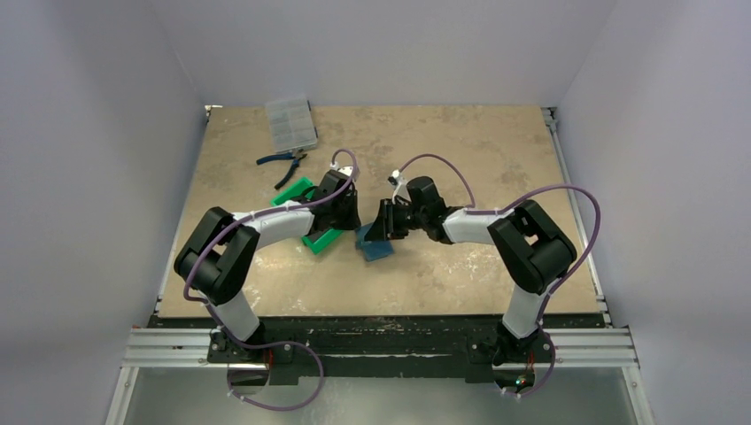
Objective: Put the credit cards into the card holder
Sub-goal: Close the card holder.
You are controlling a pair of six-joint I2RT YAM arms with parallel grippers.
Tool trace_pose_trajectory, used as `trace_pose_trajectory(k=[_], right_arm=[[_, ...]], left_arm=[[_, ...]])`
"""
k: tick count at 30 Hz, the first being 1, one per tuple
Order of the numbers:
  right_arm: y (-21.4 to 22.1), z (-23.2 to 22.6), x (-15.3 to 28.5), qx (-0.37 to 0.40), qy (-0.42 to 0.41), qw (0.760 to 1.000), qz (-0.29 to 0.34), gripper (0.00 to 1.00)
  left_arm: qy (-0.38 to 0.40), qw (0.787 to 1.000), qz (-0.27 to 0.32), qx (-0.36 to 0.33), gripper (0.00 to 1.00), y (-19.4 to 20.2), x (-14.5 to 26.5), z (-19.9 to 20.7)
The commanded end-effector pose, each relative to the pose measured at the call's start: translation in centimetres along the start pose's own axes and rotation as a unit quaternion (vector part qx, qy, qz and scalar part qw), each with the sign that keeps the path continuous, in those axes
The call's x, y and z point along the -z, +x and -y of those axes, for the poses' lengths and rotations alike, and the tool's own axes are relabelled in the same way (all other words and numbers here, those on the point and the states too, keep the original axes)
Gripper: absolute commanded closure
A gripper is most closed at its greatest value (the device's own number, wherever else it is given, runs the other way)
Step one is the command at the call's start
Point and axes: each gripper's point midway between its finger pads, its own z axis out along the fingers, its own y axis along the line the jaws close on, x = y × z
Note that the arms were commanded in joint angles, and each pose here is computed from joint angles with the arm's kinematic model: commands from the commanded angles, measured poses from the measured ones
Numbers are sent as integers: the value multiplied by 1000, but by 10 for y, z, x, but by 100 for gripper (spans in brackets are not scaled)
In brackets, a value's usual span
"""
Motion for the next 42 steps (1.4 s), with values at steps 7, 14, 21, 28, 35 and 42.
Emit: trace_pose_trajectory(k=[7,14,21,28,35,42], right_arm=[[-7,-22,-7,31,-20,999,-2,68],[-9,-16,-11,29,-7,1000,3,73],[-6,-12,-14,30,1,1000,-2,71],[-7,-13,-16,29,0,1000,-3,77],[-12,-16,-11,37,7,999,2,96],[-18,-14,2,64,44,997,4,100]], left_arm=[[27,1000,8,-7,100,-6,2,8],[31,999,8,-5,100,-6,3,10],[32,999,8,-6,100,-5,3,10],[33,999,8,-6,100,-5,3,10],[31,999,7,-9,100,-4,4,9],[30,999,5,-12,100,-3,4,8]])
